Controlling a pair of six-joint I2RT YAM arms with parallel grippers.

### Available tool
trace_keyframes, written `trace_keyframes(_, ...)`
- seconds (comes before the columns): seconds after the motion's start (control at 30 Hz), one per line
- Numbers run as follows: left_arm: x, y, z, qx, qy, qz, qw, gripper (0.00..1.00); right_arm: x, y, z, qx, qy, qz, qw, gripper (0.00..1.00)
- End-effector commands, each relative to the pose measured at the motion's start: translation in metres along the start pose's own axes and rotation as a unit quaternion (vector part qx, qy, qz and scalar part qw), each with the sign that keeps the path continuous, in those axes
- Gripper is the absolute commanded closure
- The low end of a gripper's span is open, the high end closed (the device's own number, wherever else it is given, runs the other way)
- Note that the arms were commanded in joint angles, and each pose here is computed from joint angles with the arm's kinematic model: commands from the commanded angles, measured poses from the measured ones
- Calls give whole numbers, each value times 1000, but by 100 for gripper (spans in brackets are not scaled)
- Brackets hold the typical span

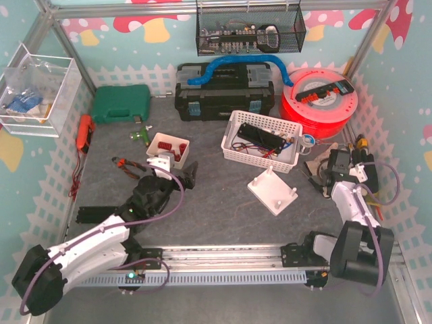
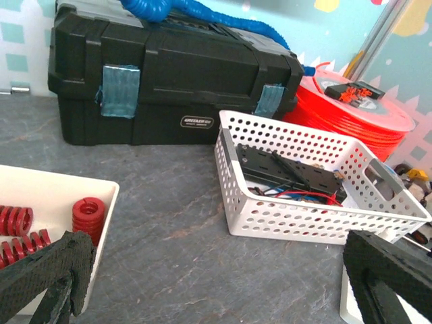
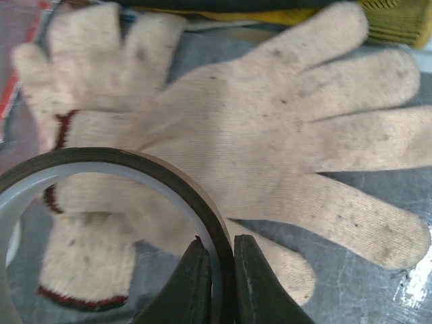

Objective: Install the large spring

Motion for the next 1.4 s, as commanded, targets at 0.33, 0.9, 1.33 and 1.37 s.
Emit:
trace_keyframes(0.33,4,5,2,1,-3,-18,1000,1,12,1,-11,38,-24,-50,998,46)
trace_keyframes(0.9,-10,20,-25,52,-6,-132,990,11,121,82,-2,254,-66,-390,883,4)
trace_keyframes(1.33,-73,73,-40,70,107,-207,970,51,138,103,56,331,-88,-523,781,1)
trace_keyframes(1.37,-78,77,-40,69,122,-200,970,52,136,102,60,334,-86,-526,777,1)
Point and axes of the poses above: each gripper's point midway between its finger pads, its own x axis back along the fingers, its own y axis along the line the jaws close on, z = x × y, the point moved 9 cm from there along x, back along the fingers, and after that the axes turned 12 degrees about x, right-handed, at the moved point
